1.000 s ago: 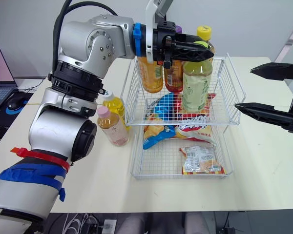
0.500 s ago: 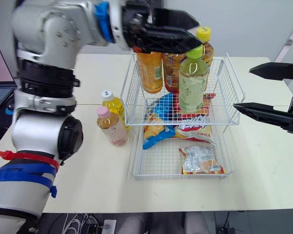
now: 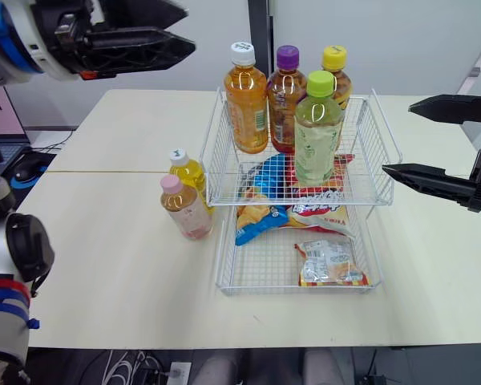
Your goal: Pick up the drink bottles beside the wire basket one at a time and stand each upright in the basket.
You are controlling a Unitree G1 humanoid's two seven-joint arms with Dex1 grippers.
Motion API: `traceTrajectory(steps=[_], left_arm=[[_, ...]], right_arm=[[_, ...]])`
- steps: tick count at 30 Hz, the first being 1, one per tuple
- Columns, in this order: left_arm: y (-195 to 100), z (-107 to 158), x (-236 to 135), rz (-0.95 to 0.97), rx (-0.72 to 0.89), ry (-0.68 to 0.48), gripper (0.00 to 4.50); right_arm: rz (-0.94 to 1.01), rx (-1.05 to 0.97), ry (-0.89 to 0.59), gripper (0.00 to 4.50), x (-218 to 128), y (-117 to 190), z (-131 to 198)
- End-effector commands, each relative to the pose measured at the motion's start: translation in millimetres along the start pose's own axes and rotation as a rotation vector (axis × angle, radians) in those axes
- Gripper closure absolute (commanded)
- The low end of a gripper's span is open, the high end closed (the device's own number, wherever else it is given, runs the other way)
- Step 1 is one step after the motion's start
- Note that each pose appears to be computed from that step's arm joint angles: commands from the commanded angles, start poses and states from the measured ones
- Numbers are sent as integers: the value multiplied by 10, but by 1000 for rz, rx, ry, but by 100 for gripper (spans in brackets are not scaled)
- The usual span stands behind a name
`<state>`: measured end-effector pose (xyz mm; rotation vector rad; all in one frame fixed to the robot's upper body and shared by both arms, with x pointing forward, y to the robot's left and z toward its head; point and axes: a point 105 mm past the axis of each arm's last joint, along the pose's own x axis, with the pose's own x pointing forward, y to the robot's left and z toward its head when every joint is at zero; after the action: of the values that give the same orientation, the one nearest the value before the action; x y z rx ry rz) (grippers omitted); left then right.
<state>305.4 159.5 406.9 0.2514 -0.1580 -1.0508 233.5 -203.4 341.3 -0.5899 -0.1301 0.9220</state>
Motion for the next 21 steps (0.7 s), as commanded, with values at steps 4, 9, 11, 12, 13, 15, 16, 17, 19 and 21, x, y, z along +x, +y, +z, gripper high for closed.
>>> traceTrajectory(steps=[4,9,11,12,13,15,16,17,19,21], left_arm=[[304,-173,-741,363,89,95,1],[350,-575,-1201,514,73,218,1],[299,-710,-1324,533,41,236,1],[272,-780,-1384,545,39,254,1],[251,-834,-1439,560,28,260,1],[196,-961,-1557,591,22,285,1],[159,-1028,-1602,597,22,305,1],[125,-1069,-1637,608,6,298,1],[26,-1185,-1707,621,-14,307,1],[-83,-1284,-1756,628,-40,308,1]], right_arm=[[35,-56,-25,0,10,-34,30],[117,-25,-45,0,96,-4,39],[142,-23,-57,0,137,5,55],[153,-25,-62,0,158,8,62],[166,-28,-66,0,182,17,68],[196,-40,-68,0,242,38,66],[210,-46,-71,0,272,47,63],[227,-45,-78,0,302,60,64],[275,-39,-97,0,380,105,74],[322,-39,-121,0,454,152,99]])
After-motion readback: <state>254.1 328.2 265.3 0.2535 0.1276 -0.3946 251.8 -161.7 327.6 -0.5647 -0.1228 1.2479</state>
